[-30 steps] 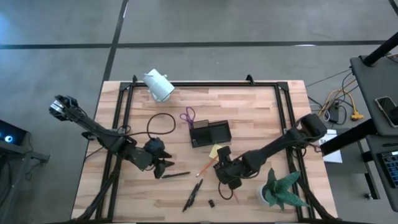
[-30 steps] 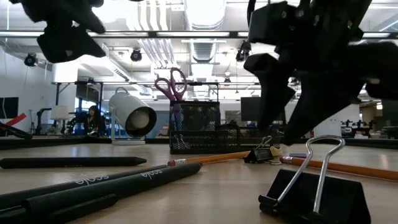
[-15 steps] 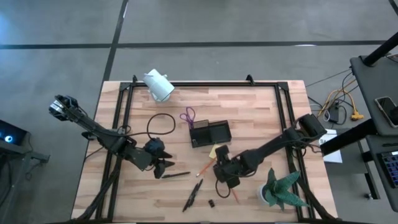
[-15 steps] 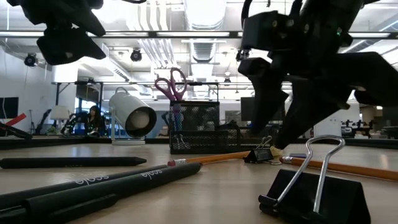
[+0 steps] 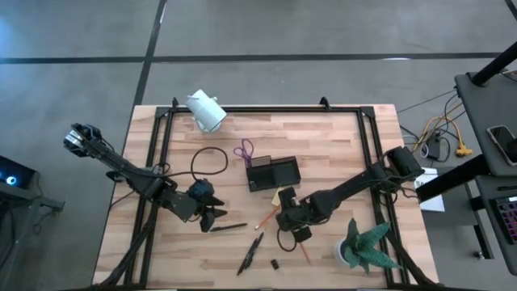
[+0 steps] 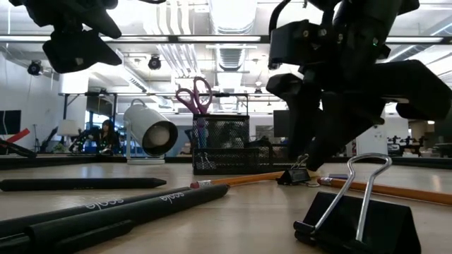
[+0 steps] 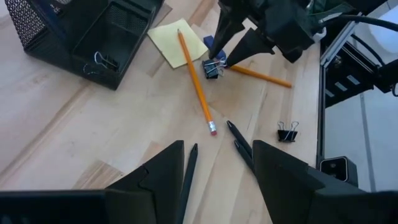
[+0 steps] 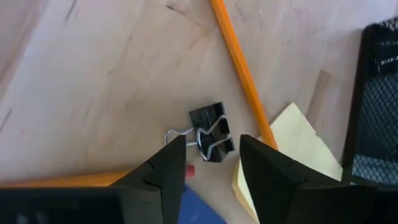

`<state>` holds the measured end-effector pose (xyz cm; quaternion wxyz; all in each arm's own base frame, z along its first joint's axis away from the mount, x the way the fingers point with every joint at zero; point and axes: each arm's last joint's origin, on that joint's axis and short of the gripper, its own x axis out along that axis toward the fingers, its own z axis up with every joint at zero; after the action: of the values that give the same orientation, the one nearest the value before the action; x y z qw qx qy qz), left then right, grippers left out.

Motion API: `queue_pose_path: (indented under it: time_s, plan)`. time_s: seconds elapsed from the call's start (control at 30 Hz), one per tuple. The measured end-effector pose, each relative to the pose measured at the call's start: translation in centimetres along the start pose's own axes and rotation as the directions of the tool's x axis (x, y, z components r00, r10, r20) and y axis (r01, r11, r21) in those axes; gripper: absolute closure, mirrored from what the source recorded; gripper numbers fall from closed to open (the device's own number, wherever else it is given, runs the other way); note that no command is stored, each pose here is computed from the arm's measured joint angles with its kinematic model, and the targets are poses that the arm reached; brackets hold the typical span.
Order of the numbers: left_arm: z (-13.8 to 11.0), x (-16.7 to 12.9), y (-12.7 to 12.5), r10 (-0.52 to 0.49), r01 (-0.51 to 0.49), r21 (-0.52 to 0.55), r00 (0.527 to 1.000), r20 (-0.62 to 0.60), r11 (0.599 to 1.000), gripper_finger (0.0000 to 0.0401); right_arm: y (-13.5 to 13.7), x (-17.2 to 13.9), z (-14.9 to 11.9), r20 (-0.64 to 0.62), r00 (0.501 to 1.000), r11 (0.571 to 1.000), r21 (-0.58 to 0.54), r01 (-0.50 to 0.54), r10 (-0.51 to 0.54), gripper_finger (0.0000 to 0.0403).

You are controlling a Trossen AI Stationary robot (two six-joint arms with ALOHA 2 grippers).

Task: Pick and place office supplies into organizer
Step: Put the top black binder clip into the black desk organizer

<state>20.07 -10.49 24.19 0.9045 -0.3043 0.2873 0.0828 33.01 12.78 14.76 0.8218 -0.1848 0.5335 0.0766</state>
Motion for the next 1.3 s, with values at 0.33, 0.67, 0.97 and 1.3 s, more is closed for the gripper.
queue_pose_path:
  time_s: [0.33, 0.67, 0.97, 1.3]
  plan:
    - [0.0, 0.0, 0.0, 0.001, -0.001, 0.0, 1.0, 0.0, 1.0, 0.0228, 0.0, 0.0, 0.0, 0.003, 1.0, 1.0, -0.014, 0.0, 0.0, 0.0319]
    - [0.0, 0.0, 0.0, 0.013, -0.013, 0.001, 1.0, 0.017, 1.0, 0.0228, 0.0, 0.3, -0.3, 0.009, 1.0, 1.0, -0.016, 0.002, -0.002, 0.0369]
    - [0.0, 0.0, 0.0, 0.013, -0.013, 0.0, 1.0, 0.018, 1.0, 0.0228, -0.4, 0.5, -0.4, 0.001, 1.0, 1.0, -0.002, 0.006, -0.006, 0.0375]
    - [0.1, 0.0, 0.1, 0.014, -0.014, 0.0, 1.0, 0.018, 1.0, 0.0228, -1.9, -0.6, 1.5, 0.061, 0.998, 0.988, 0.151, 0.02, -0.03, 0.0377]
